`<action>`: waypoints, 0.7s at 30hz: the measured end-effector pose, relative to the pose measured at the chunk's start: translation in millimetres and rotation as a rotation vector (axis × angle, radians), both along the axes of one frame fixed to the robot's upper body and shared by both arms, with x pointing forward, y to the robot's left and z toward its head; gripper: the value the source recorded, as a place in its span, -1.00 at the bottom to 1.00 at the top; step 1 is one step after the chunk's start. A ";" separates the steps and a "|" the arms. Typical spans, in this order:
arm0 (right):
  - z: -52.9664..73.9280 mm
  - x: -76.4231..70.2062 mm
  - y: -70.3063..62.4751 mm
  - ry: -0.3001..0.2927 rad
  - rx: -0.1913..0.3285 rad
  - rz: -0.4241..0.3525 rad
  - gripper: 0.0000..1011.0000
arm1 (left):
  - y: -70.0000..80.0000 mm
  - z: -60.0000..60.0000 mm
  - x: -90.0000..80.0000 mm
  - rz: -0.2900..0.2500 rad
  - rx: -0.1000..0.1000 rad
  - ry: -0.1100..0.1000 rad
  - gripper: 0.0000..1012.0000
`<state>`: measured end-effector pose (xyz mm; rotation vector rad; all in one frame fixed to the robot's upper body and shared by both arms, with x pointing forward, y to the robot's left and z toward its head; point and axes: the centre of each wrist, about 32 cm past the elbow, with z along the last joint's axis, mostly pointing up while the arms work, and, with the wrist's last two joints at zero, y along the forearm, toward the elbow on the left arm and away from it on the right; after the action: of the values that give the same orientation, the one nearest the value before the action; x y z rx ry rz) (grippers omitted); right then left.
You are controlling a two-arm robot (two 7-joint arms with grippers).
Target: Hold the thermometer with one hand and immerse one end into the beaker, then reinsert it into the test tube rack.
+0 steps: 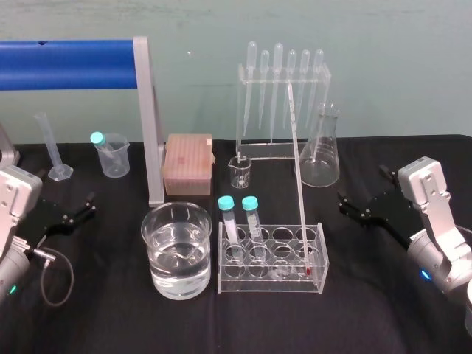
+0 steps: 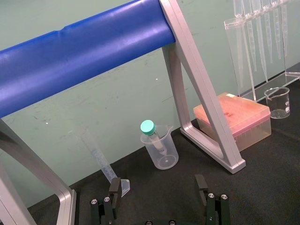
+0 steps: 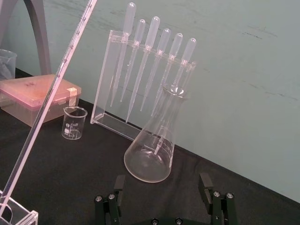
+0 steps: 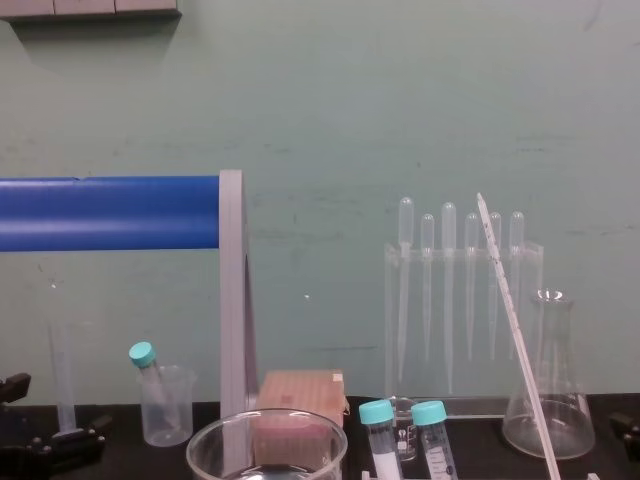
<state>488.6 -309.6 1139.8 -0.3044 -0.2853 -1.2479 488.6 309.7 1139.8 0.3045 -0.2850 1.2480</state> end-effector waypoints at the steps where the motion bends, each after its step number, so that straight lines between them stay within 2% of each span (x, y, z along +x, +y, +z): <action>1: 0.0 0.0 0.0 0.000 0.000 0.000 0.98 | 0.0 0.0 0.0 0.000 0.000 0.000 0.99; 21: 0.0 0.0 0.0 0.000 0.000 0.000 0.98 | 0.0 0.0 0.0 0.000 0.000 0.000 0.99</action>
<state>488.6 -309.7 1139.8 -0.3045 -0.2851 -1.2479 488.6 309.7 1139.8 0.3045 -0.2851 1.2480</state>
